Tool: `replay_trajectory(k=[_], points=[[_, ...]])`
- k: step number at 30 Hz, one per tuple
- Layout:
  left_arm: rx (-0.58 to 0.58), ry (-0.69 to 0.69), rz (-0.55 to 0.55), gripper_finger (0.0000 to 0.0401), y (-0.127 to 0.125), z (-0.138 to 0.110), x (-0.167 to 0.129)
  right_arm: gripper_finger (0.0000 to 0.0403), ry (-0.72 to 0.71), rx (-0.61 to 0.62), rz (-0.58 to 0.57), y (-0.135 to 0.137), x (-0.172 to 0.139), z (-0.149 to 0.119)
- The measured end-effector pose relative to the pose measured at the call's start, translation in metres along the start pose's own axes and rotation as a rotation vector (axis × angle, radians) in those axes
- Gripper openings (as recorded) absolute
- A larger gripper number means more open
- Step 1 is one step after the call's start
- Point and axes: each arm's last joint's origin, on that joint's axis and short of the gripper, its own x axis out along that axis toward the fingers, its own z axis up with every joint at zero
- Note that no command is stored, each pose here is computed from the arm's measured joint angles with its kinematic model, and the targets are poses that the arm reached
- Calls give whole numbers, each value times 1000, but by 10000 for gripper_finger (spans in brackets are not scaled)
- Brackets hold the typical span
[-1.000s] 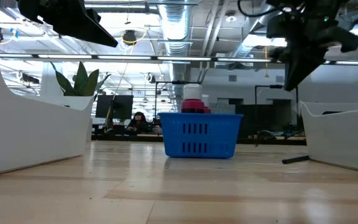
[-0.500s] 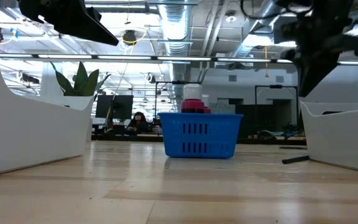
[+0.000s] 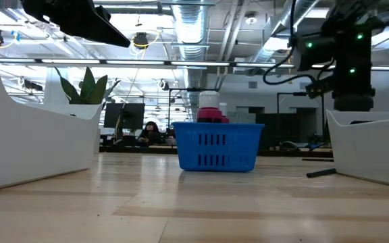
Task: Pick & Place Paint Supplies
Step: Put the liner brush into the gray bin
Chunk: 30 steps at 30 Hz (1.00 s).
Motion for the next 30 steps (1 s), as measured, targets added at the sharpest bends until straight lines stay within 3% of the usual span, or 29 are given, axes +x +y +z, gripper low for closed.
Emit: replay_trajectory(k=[6, 12, 22, 30], points=[[6, -12, 1, 76, 0, 1, 0, 137, -14, 197, 15, -20, 9, 14], [2, -32, 3, 76, 0, 3, 0, 134, 62, 327, -26, -42, 31, 25], [1, -38, -31, 76, 0, 4, 0, 108, 107, 426, -147, -71, 73, 44], [1, -44, -80, 76, -2, 4, 0, 106, 233, 392, -181, -78, 93, 41]])
